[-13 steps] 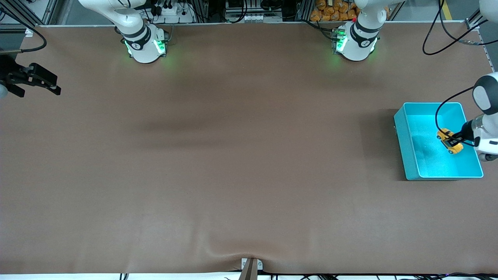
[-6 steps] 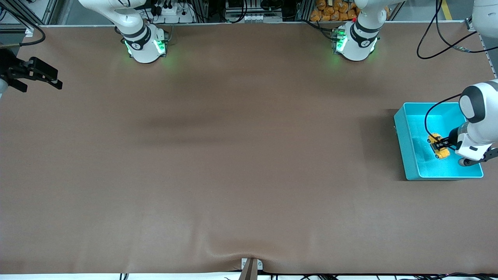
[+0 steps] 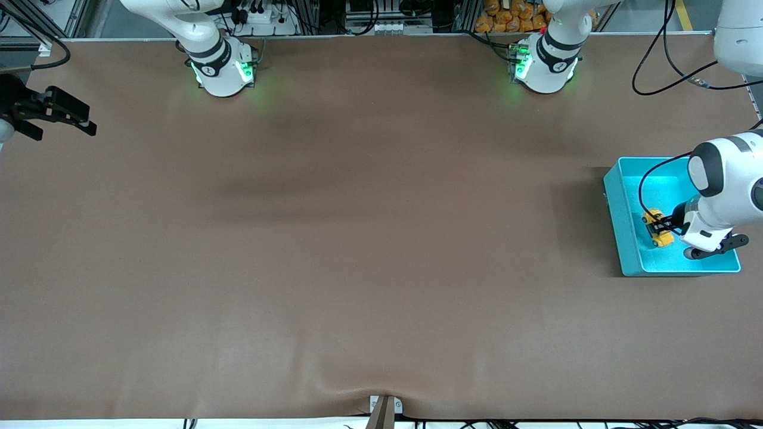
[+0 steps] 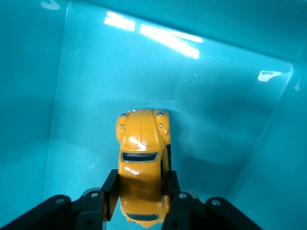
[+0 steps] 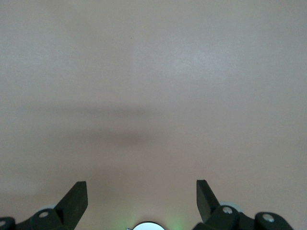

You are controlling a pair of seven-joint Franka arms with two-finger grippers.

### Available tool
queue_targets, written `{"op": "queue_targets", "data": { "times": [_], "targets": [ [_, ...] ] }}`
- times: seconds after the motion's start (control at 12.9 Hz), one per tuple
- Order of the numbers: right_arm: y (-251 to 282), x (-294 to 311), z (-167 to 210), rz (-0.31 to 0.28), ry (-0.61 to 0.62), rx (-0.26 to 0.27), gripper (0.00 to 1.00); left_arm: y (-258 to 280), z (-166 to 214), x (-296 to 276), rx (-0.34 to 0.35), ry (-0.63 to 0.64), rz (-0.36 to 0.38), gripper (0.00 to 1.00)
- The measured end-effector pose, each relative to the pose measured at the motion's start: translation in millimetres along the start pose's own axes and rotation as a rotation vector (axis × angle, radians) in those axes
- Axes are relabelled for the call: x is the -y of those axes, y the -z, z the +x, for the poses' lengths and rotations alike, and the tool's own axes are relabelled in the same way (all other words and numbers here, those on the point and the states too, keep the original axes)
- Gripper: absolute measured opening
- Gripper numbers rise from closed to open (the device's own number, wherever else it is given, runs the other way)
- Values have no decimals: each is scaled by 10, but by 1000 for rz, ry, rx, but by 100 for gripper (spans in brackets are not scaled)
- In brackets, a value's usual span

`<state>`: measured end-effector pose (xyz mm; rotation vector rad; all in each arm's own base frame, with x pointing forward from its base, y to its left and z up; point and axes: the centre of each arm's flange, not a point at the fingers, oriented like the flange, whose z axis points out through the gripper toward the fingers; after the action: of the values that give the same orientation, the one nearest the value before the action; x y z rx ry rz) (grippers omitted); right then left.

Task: Wind and store yellow beetle car
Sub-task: 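Lower the car into the blue bin and open the left gripper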

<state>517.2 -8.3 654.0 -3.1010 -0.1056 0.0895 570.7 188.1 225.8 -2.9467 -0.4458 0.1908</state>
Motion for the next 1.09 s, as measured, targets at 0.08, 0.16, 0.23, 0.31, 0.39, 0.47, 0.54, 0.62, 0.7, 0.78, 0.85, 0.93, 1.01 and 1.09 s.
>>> {"op": "queue_targets", "data": {
  "times": [0.08,0.16,0.23,0.31,0.39,0.47,0.54,0.62,0.7,0.78,0.85,0.93,1.01,1.09],
  "targets": [
    [-2,3,-1,0,1,1,100,-37,-1,-6,5,-1,0,44],
    [-2,6,-1,0,2,2,100,-76,-2,-13,9,-3,0,44],
    [-3,8,-1,1,2,2,100,-110,-1,-19,12,-4,0,44],
    [-4,10,-1,1,3,3,100,-131,-1,-23,13,-5,0,44],
    [-5,10,-1,1,3,3,100,-136,0,-24,13,-5,0,49],
    [-6,11,-2,1,4,3,100,-130,4,-23,12,-5,0,60],
    [-7,13,-1,1,4,4,100,-123,9,-22,10,-7,1,70],
    [-9,18,-1,1,5,4,100,-115,17,-21,7,-9,4,79],
    [-12,23,-1,1,7,5,100,-97,30,-18,2,-10,5,90],
    [-14,29,0,1,8,5,100,-73,49,-15,-4,-10,5,99],
    [-15,33,0,1,9,6,100,-40,71,-13,-13,-9,5,100],
    [-16,35,0,1,9,6,100,23,106,-16,-28,-9,5,100],
    [-16,38,0,1,10,6,100,119,146,-33,-47,-11,5,100],
    [-17,40,1,1,11,6,100,243,182,-54,-71,-14,5,100]
  ]
}}
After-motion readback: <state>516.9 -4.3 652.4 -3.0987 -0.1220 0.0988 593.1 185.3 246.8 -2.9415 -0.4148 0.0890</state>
